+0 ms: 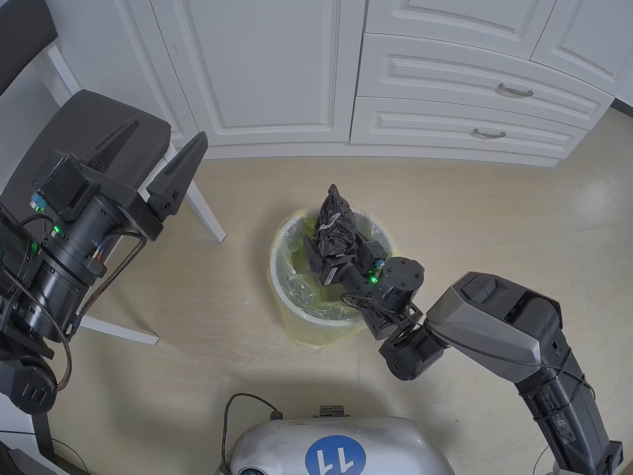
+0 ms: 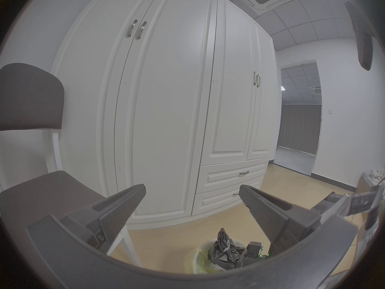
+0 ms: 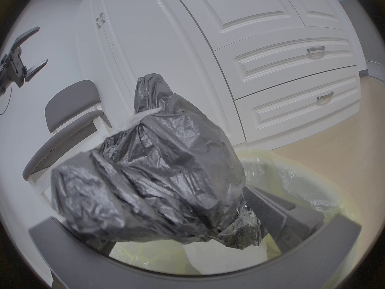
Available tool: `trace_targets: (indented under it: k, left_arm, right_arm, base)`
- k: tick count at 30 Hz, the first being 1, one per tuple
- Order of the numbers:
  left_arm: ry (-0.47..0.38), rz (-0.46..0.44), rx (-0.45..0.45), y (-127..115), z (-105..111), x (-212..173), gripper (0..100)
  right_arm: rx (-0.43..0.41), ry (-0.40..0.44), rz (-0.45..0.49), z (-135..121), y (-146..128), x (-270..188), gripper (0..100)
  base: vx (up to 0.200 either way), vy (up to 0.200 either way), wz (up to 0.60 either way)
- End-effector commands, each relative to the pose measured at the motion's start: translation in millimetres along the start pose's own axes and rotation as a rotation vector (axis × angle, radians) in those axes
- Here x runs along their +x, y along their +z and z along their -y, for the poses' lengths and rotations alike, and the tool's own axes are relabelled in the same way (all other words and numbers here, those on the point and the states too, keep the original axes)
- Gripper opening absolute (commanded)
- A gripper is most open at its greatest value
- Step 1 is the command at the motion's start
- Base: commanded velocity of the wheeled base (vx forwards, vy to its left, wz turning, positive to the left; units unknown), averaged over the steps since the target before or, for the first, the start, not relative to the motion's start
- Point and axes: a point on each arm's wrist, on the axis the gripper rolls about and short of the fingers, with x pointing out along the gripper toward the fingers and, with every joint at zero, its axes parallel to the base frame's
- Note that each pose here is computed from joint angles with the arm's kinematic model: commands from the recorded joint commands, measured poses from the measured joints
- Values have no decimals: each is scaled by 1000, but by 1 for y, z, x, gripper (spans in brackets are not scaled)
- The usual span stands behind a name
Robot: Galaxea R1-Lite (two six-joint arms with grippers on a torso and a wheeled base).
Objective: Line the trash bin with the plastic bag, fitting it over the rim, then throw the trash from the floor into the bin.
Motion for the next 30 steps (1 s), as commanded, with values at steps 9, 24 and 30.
trace_targets:
  k: [9, 24, 30]
  left_arm:
    - [-2, -5, 0, -2, 1, 0, 100]
    - [-17, -8, -7, -2, 4, -1, 100]
    - [-20, -15, -8, -4, 5, -1, 100]
  right_arm:
    - [-23, 44, -69, 0, 40, -26, 100]
    - [-80, 109, -123, 8, 35, -43, 100]
    - [-83, 103, -137, 14, 28, -43, 100]
  base:
    - [0, 0, 0]
    - [0, 0, 0]
    - [0, 0, 0]
